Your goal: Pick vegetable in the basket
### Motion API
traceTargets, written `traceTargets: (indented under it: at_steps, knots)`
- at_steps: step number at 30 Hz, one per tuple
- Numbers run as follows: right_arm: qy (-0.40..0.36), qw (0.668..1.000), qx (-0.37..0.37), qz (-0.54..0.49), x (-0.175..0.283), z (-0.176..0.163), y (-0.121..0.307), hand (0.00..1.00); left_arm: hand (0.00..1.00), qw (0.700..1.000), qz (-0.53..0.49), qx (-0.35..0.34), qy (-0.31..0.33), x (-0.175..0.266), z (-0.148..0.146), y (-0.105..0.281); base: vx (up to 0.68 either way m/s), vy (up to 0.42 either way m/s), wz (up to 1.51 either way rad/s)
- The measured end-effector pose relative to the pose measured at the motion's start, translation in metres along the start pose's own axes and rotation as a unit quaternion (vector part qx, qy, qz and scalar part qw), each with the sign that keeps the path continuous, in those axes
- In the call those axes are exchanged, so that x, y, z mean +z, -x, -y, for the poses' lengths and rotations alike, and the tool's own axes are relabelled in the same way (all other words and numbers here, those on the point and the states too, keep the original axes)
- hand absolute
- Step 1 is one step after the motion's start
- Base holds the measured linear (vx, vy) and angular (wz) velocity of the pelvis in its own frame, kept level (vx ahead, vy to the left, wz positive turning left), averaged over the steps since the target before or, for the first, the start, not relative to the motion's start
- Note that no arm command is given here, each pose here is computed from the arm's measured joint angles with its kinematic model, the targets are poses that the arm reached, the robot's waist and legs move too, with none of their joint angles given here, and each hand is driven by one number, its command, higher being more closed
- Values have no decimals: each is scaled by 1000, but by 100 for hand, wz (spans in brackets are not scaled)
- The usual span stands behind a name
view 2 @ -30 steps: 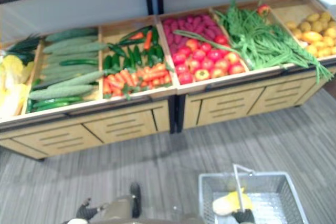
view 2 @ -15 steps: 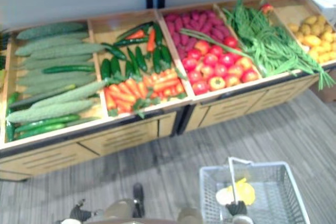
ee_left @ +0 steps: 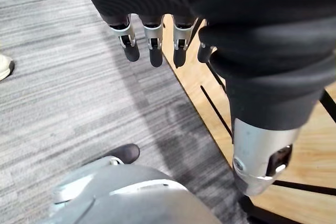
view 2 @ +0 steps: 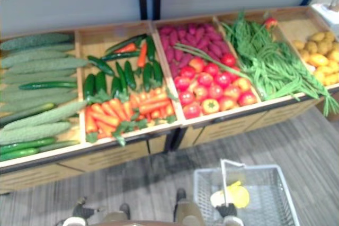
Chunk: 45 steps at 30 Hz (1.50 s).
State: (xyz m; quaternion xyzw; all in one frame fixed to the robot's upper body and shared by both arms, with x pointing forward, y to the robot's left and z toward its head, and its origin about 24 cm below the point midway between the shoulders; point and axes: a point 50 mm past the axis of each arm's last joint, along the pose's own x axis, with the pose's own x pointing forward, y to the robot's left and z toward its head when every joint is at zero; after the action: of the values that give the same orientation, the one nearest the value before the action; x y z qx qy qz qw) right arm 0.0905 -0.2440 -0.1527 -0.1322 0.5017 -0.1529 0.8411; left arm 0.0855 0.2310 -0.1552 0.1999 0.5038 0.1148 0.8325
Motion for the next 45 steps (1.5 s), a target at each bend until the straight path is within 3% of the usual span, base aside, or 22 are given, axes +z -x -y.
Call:
traceTargets:
  at_steps: [8,12,14,18,27,35,45]
  knots:
    - [-10,999,-24,-34,-21,16,4,100,0,999,-25,37,25,-9,-10,0,45,-38,21]
    - [-19,998,-39,-52,-36,18,9,100,0,990,44,129,43,18,-28,2,63,50,25]
    - [-24,997,-53,-56,-42,20,12,100,0,969,115,207,72,44,-42,10,50,20,22]
    - [-24,996,-61,-67,-51,19,16,100,0,927,234,276,102,90,-60,32,55,30,15]
    - [-21,996,-60,-69,-53,20,16,100,0,833,391,375,113,150,-100,72,-17,3,-17]
    - [-15,995,-71,-69,-55,30,16,100,0,790,465,390,86,184,-120,86,-51,-3,-27]
    - [-14,996,-73,-49,-45,38,13,100,0,811,509,281,-69,223,-97,65,19,2,-31]
